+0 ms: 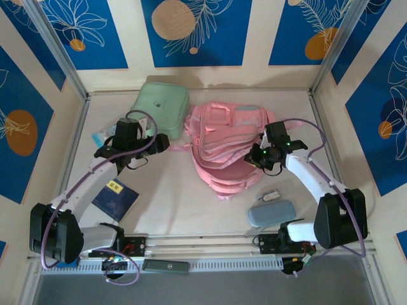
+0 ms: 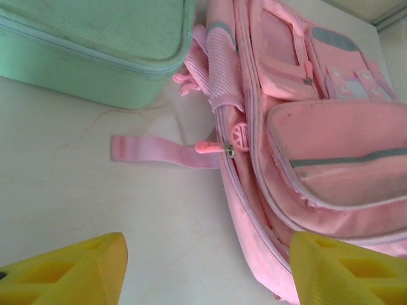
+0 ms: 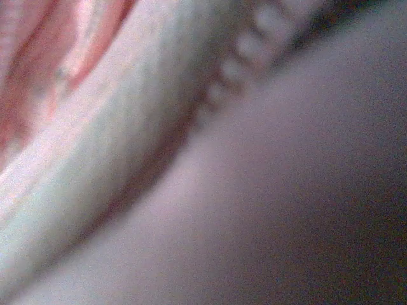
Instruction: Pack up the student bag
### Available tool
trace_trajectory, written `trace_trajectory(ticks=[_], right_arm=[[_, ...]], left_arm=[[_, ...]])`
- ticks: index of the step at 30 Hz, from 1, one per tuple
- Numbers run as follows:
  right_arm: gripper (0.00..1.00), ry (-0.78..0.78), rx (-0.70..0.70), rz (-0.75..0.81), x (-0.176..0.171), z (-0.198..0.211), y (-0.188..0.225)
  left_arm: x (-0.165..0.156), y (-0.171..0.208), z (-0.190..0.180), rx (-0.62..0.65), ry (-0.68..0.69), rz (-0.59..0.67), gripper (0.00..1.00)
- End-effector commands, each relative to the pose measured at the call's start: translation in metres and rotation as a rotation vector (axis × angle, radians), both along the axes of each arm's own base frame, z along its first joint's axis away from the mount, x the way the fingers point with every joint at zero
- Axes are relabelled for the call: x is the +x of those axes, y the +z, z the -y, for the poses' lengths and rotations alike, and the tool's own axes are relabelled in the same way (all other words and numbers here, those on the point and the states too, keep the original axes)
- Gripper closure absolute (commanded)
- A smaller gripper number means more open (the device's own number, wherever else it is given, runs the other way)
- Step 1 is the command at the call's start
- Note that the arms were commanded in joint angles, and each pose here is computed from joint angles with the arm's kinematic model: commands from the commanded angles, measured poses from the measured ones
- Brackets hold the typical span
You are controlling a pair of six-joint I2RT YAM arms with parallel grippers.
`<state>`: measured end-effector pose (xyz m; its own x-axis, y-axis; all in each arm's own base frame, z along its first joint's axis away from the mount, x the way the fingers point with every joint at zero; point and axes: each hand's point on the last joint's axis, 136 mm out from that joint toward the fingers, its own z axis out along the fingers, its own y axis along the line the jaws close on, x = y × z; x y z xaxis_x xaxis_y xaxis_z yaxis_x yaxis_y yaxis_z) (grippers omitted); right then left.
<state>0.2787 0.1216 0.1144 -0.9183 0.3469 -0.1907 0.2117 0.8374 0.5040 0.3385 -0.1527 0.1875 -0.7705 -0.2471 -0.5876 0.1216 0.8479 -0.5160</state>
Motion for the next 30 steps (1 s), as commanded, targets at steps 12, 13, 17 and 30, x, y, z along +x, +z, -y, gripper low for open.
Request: trace_trajectory(ticks=[12,13,17,30], right_arm=[[0.51,0.151,-0.045,0.020,-0.072,-0.026,0.027],[0.50,0.198,-0.033,0.036,-0.071,-0.039,0.027],[0.49,0.341,0.037,0.096,-0.068,-0.084,0.028],[0.48,0.535,0.099,0.090,-0.065,-0.158,-0.009]], left_arm=[[-0.022,-0.034,-0.096,0.084,0.356,-0.127,0.12],[-0.029,-0.037,-0.106,0.115,0.390,-0.143,0.10],[-0.056,-0.047,-0.149,0.170,0.546,-0.197,0.01],[-0.128,-0.088,-0.246,0.258,0.947,-0.396,0.01]])
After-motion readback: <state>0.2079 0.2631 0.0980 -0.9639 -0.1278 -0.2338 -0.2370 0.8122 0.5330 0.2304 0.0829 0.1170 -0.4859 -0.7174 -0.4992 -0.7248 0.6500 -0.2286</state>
